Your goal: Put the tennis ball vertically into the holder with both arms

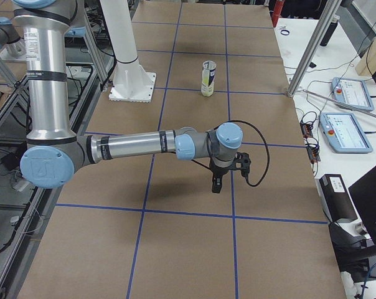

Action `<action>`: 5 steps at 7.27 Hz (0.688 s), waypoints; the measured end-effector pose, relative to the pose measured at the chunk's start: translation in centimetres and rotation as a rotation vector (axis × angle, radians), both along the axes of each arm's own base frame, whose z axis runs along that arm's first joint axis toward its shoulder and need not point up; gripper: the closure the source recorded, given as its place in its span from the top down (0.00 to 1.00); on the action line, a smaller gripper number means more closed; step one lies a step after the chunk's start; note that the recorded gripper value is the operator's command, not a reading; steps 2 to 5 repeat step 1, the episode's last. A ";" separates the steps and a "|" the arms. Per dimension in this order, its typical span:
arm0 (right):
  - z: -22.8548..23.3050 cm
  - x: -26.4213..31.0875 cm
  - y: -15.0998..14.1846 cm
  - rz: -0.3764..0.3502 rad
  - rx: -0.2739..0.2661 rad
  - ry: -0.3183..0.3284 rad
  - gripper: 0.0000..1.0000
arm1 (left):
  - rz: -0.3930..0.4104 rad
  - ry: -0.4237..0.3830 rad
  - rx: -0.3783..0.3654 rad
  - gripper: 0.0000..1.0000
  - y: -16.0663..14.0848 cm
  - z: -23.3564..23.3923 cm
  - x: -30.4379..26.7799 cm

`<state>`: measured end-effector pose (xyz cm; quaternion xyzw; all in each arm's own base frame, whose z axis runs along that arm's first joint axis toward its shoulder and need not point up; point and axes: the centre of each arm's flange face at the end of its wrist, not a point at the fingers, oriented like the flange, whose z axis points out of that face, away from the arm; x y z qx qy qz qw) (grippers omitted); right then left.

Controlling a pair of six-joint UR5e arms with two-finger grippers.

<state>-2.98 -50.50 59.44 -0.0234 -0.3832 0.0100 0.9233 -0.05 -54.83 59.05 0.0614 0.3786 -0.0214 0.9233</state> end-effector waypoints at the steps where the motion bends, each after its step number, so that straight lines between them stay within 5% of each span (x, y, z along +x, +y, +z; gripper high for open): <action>1: 0.0 0.0 0.0 0.000 -0.001 0.000 1.00 | 0.003 0.012 -0.014 1.00 0.6 0.5 0.0; 5: 0.0 0.0 0.0 0.000 -0.001 0.000 1.00 | 0.003 0.012 -0.014 1.00 0.6 0.5 0.0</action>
